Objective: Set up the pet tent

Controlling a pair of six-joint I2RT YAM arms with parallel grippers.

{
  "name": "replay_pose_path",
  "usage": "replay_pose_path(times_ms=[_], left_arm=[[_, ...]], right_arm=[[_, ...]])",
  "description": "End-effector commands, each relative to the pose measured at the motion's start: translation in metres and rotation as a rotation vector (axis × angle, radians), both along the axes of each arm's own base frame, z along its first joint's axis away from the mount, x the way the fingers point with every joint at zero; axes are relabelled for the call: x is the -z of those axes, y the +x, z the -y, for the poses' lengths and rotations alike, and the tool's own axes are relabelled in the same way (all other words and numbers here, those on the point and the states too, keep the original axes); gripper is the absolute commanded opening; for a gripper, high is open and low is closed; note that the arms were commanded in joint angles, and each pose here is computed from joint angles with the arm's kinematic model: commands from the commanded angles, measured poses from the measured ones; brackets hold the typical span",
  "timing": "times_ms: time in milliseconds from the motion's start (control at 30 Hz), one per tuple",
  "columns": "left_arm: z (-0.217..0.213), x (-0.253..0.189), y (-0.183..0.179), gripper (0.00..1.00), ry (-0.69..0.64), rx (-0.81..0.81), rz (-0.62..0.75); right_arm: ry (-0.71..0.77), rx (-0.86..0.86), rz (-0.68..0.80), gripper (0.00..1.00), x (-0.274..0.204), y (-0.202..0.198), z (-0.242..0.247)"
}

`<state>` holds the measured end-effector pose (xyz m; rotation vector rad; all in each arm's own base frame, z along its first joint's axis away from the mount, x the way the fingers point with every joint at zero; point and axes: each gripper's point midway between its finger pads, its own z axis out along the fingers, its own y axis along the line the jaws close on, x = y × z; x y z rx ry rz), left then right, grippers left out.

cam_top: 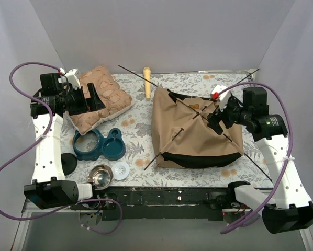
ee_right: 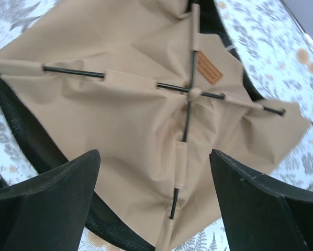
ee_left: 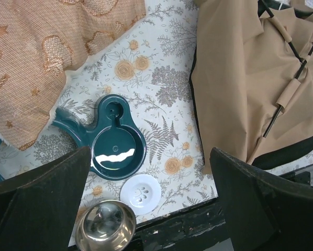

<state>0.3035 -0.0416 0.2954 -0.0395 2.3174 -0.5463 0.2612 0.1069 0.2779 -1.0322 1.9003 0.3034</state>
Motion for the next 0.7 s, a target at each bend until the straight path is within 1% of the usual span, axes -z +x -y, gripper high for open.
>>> replay_pose_path(times_ms=[0,67,133,333,467,567,667], left_arm=[[0.000,-0.032,0.000,0.98,0.022,0.003,0.099],[0.005,-0.038,-0.004,0.98,0.013,0.040,0.109],[0.008,-0.040,-0.007,0.98,-0.001,0.055,0.104],[0.017,-0.031,-0.020,0.98,-0.042,0.089,0.071],[0.022,-0.024,-0.030,0.98,-0.053,0.111,0.055],[0.022,-0.027,-0.032,0.98,-0.056,0.111,0.060],[0.023,-0.027,-0.036,0.98,-0.061,0.117,0.061]], right_arm=[[-0.083,-0.202,0.082,0.96,-0.007,-0.013,-0.034],[-0.124,-0.288,0.140,0.98,-0.006,-0.020,-0.050],[-0.166,-0.403,0.187,0.98,-0.005,-0.029,-0.071],[-0.310,-0.760,0.209,0.96,0.022,-0.064,-0.149],[-0.384,-0.994,0.273,0.96,0.050,-0.094,-0.194],[-0.436,-1.109,0.304,0.96,0.072,-0.107,-0.211],[-0.466,-1.183,0.313,0.95,0.088,-0.110,-0.224]])
